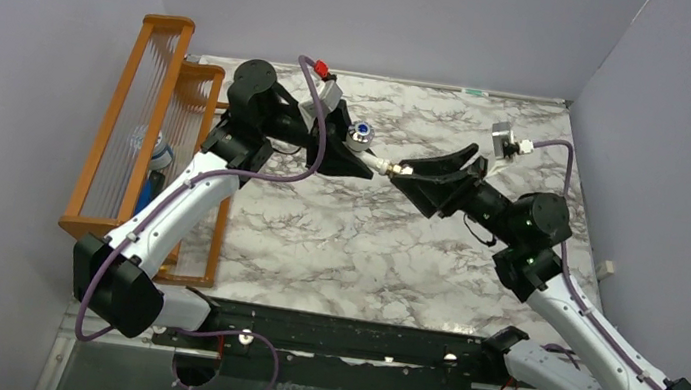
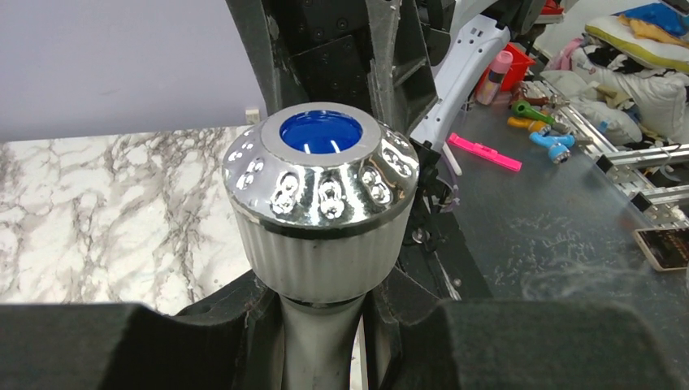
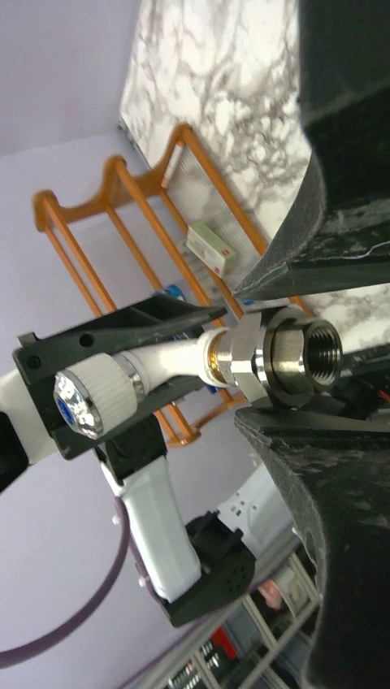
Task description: Install the water faucets
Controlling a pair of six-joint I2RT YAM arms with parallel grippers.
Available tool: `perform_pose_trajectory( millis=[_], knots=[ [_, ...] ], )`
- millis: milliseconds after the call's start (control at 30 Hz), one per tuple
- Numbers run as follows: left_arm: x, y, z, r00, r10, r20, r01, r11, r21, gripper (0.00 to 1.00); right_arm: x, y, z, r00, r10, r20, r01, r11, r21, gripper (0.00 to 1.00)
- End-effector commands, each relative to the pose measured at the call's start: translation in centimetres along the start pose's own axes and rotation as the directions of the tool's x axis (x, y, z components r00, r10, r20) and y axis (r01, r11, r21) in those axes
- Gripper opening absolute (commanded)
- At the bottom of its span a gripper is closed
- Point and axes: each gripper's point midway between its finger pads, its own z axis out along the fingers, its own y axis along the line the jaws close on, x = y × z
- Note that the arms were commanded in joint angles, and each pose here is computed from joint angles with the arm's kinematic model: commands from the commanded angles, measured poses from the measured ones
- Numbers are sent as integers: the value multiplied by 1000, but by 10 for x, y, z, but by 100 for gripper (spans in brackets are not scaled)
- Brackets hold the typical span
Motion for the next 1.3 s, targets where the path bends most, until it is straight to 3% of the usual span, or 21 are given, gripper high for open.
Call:
perform_pose_trajectory(
  millis=[0,100,300,367,433,567,633,767,1000,1267],
  knots=[
    [-20,-9,1,991,131,18,-132,991,22,0,-39,-3,-5,977,-144,158,135,988,69,59],
    [-17,-7,2,992,123,15,-123,992,21,0,-57,-1,-5,944,-262,200,247,964,96,65],
    [-19,-5,2,992,125,17,-126,992,21,0,-67,16,5,876,-432,216,440,898,11,68],
    [-19,-5,2,992,123,16,-124,992,21,0,-61,21,7,821,-539,187,554,831,-40,68],
    [-18,-5,2,993,121,16,-121,992,23,0,-54,22,9,732,-664,153,680,728,-90,68],
    [-17,-5,2,993,114,15,-115,993,21,0,-35,21,6,576,-808,120,813,552,-188,72],
    [-16,-5,2,994,111,15,-112,994,19,0,-29,25,3,530,-838,128,837,494,-233,73],
    [-17,-7,2,994,110,15,-110,994,18,0,-15,33,-1,491,-861,131,841,429,-328,77],
    [-19,-7,2,994,107,16,-107,994,13,0,-4,10,-6,346,-934,86,900,305,-311,77],
    [-21,-7,2,994,106,18,-106,994,8,0,0,1,-5,312,-947,75,915,278,-293,71]
  ],
)
